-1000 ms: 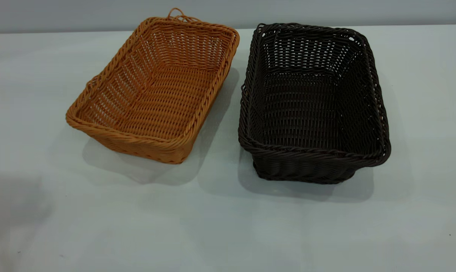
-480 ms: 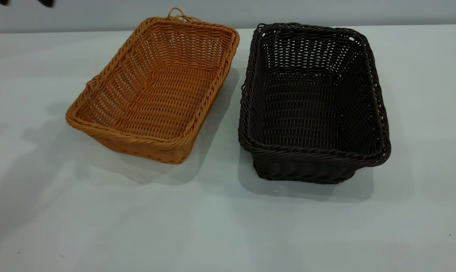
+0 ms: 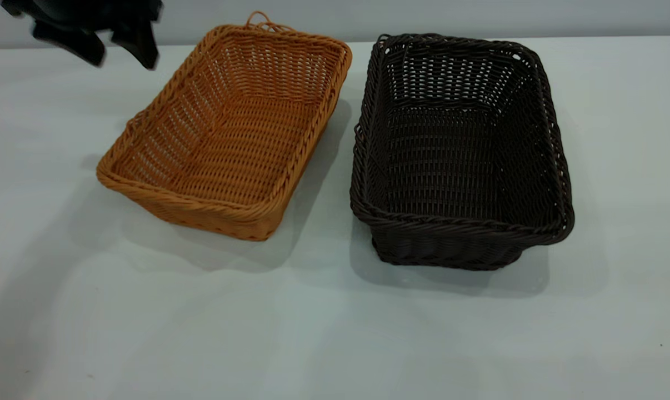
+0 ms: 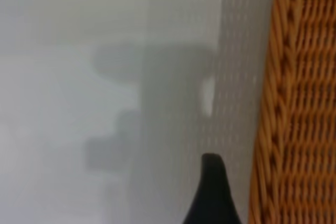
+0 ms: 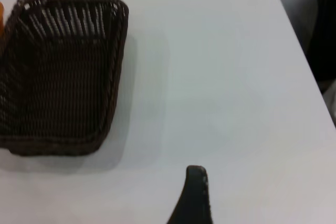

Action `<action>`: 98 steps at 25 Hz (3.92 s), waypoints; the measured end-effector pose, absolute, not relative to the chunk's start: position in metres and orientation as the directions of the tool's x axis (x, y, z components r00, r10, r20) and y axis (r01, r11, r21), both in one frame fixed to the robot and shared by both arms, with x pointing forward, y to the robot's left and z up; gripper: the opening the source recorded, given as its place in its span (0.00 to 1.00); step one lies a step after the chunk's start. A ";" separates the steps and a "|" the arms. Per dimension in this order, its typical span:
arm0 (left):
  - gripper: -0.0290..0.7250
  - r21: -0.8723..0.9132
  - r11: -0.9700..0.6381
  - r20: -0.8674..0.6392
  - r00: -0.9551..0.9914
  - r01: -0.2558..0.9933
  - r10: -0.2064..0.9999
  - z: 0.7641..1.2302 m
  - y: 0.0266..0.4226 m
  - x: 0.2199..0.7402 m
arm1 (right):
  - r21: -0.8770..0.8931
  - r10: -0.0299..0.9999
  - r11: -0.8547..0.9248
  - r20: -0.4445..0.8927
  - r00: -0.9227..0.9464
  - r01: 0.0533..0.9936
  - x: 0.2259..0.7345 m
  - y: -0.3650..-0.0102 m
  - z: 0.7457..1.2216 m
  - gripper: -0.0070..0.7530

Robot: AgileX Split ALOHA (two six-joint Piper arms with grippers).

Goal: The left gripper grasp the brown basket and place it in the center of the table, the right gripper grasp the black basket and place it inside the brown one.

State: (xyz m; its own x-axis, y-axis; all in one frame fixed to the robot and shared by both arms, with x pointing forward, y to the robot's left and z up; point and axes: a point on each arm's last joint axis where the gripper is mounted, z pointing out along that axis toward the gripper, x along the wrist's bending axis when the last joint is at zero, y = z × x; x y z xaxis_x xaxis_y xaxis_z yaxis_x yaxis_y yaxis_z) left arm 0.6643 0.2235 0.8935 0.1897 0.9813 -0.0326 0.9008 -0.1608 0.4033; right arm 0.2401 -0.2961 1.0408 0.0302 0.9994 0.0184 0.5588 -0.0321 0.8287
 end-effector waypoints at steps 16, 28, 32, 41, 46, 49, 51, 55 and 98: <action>0.64 0.347 -0.213 -0.120 0.269 0.913 0.956 0.806 0.190 0.699 | 0.573 0.975 -0.128 0.220 -0.001 0.809 0.340 -0.285 1.046 0.79; 0.15 0.446 -0.276 -0.085 0.347 0.851 0.934 0.844 0.187 0.708 | 0.017 0.681 -0.404 0.672 0.289 0.914 0.424 -0.251 0.992 0.79; 0.15 0.547 -0.272 -0.051 0.356 0.792 0.933 0.887 0.189 0.714 | -0.138 0.618 -0.450 0.665 0.419 0.882 0.446 -0.232 0.960 0.79; 0.15 0.609 -0.328 0.008 0.408 0.722 0.913 0.915 0.189 0.715 | -0.385 0.514 -0.560 0.534 0.672 0.734 0.476 -0.194 0.876 0.79; 0.15 0.611 -0.334 0.014 0.412 0.718 0.911 0.915 0.189 0.715 | -0.386 0.464 -0.587 0.559 0.687 0.712 0.500 -0.184 0.850 0.79; 0.15 0.612 -0.334 0.014 0.412 0.717 0.911 0.915 0.189 0.715 | -0.399 0.462 -0.583 0.554 0.693 0.708 0.505 -0.173 0.834 0.79; 0.15 0.611 -0.336 0.016 0.414 0.716 0.910 0.915 0.189 0.715 | -0.412 0.461 -0.582 0.544 0.702 0.701 0.507 -0.167 0.825 0.79; 0.15 0.611 -0.346 0.023 0.422 0.712 0.906 0.915 0.189 0.715 | -0.387 0.470 -0.605 0.533 0.704 0.697 0.515 -0.166 0.812 0.79; 0.15 0.338 -0.931 0.204 0.977 -0.136 -0.068 0.865 0.042 0.633 | 0.181 0.583 -0.623 0.756 0.298 0.761 0.547 -0.419 0.905 0.11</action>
